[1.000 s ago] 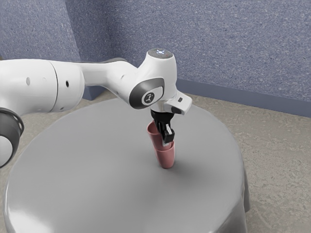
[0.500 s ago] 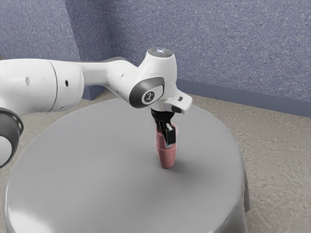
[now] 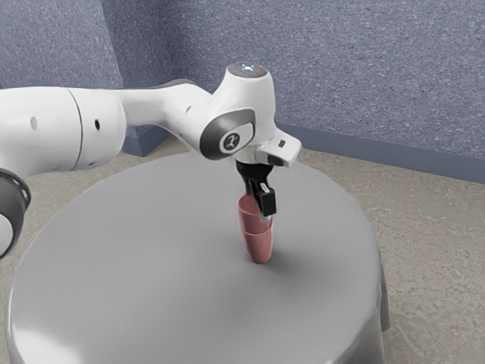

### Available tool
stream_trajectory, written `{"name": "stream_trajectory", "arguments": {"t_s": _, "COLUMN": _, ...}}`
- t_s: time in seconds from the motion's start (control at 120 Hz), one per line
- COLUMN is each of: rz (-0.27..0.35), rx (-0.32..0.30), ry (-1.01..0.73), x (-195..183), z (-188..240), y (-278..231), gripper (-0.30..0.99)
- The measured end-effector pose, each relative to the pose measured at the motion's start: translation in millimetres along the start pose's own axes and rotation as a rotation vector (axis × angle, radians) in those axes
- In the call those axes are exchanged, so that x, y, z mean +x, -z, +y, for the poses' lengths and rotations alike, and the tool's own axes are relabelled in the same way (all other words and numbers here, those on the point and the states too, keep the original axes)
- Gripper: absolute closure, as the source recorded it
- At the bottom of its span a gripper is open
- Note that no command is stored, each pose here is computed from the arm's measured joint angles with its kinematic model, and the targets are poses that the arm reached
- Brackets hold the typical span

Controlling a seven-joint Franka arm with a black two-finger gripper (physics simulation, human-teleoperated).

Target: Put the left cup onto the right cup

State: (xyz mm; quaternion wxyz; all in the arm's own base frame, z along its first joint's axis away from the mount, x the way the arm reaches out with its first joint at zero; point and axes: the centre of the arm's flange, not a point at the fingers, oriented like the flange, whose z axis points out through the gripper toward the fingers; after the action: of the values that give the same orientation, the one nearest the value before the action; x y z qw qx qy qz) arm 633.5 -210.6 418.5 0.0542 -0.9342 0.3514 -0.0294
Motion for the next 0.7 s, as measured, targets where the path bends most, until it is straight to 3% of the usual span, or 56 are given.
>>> {"name": "stream_trajectory", "arguments": {"t_s": 0.233, "rz": 0.025, "rx": -0.003, "ry": 0.02, "x": -5.4, "z": -2.3, "y": 32.3, "gripper": 0.02}}
{"name": "stream_trajectory", "arguments": {"t_s": 0.7, "rz": 0.023, "rx": -0.065, "ry": 0.216, "x": -57.7, "z": 5.4, "y": 159.5, "gripper": 0.01}}
